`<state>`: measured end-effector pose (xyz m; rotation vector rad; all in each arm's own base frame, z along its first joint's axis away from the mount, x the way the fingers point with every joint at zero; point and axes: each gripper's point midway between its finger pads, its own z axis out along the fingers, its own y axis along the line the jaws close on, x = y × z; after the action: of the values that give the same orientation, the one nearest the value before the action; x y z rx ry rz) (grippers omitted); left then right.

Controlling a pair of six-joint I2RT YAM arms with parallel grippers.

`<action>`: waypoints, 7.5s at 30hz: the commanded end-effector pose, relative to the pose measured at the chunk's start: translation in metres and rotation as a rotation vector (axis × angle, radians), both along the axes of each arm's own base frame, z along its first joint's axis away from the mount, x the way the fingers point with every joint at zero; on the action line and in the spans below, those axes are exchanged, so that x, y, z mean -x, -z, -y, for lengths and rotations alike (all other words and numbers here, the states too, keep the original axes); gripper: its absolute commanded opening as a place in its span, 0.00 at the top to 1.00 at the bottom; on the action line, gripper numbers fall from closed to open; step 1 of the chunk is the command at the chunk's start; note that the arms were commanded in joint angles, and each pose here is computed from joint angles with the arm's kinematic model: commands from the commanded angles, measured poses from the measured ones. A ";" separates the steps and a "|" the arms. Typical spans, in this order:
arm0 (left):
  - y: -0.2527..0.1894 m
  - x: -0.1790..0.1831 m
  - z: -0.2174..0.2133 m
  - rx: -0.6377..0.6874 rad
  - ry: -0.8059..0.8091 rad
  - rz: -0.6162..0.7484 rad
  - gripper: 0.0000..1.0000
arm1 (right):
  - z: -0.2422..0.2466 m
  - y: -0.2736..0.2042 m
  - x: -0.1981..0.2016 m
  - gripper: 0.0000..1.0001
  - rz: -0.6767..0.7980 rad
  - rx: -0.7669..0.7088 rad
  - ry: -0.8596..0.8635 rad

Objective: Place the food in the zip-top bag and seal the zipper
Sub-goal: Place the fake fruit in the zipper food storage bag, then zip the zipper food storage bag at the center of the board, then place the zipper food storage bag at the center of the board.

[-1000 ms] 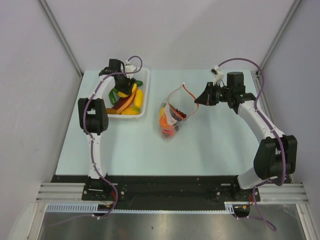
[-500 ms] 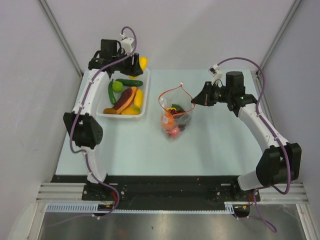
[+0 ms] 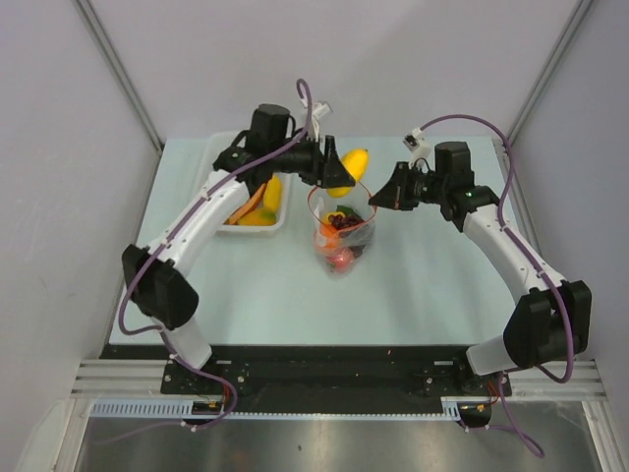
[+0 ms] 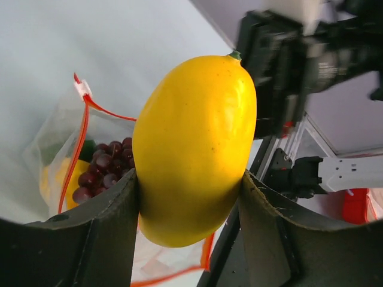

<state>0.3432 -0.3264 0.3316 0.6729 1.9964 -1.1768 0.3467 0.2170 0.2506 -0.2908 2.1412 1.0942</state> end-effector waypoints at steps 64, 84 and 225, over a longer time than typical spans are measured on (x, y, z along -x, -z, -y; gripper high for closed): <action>0.084 -0.012 0.043 -0.260 0.083 -0.137 0.47 | -0.020 -0.034 0.026 1.00 0.251 -0.041 0.027; 0.035 0.058 0.059 -0.138 0.719 0.299 1.00 | 0.057 -0.048 0.061 0.26 0.569 0.155 -0.175; 0.061 -0.098 -0.081 -0.435 0.277 0.670 1.00 | 0.085 -0.021 -0.072 1.00 0.856 0.377 -0.081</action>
<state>0.4643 -0.2566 0.2799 1.3522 1.5933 -0.5199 0.4097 0.1255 0.2634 -0.7409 1.6003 0.5150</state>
